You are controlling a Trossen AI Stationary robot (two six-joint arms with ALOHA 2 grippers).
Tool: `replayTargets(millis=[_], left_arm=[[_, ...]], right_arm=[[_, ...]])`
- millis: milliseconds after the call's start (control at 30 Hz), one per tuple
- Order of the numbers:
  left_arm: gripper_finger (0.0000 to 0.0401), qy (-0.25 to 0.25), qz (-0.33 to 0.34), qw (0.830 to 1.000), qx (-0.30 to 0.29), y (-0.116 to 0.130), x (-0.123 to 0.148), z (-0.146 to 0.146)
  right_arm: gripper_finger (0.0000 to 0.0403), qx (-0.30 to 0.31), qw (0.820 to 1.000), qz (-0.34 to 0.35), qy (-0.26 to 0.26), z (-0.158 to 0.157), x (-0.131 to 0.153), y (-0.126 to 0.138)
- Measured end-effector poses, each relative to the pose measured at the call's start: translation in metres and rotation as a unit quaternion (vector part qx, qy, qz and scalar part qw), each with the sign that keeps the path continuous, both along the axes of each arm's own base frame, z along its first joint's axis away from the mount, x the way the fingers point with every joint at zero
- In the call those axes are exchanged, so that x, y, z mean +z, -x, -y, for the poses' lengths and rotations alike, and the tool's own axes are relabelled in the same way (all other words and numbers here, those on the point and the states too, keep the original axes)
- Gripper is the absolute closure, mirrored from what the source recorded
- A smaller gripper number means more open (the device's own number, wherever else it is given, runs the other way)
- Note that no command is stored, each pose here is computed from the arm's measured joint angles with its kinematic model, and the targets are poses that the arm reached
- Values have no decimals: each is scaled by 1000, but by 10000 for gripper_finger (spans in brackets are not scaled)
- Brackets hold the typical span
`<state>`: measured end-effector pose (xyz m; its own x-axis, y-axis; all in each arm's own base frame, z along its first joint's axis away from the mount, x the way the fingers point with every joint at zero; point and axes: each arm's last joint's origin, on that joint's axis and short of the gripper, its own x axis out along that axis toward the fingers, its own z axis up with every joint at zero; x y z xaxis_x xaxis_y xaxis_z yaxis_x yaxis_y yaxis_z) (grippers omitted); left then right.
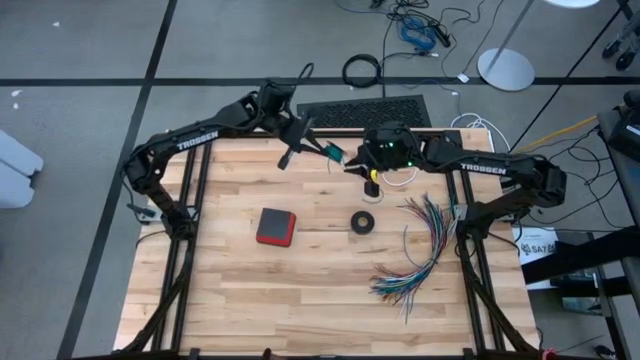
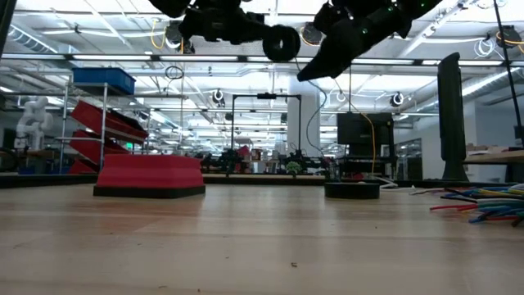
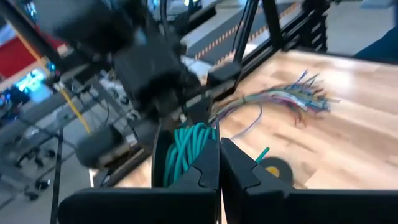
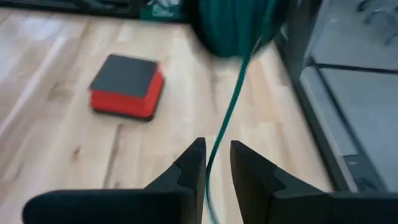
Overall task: Coiling cords
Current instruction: Coil the green wire cable on the spool
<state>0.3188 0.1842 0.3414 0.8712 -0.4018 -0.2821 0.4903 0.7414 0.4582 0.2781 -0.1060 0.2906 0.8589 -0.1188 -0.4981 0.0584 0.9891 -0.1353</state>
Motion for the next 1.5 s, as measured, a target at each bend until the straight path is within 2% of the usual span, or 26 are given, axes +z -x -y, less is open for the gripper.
replayTargets(millis=[200,400,767,1067,1367,1500], left_arm=[[401,20,17,999,-36,9,9,2],[401,35,23,997,-60,17,16,5],[401,65,27,992,-102,23,17,7],[401,35,58,990,-119,30,29,13],[401,29,66,989,-127,28,31,17],[401,29,66,989,-127,28,31,16]], right_arm=[[343,40,999,-9,-27,-2,-19,4],[350,53,998,-8,-31,-4,-32,8],[351,119,992,30,-38,-4,-18,23],[351,192,977,60,-73,-6,-19,34],[353,197,975,78,-66,-7,-18,33],[372,200,975,78,-62,-9,-19,30]])
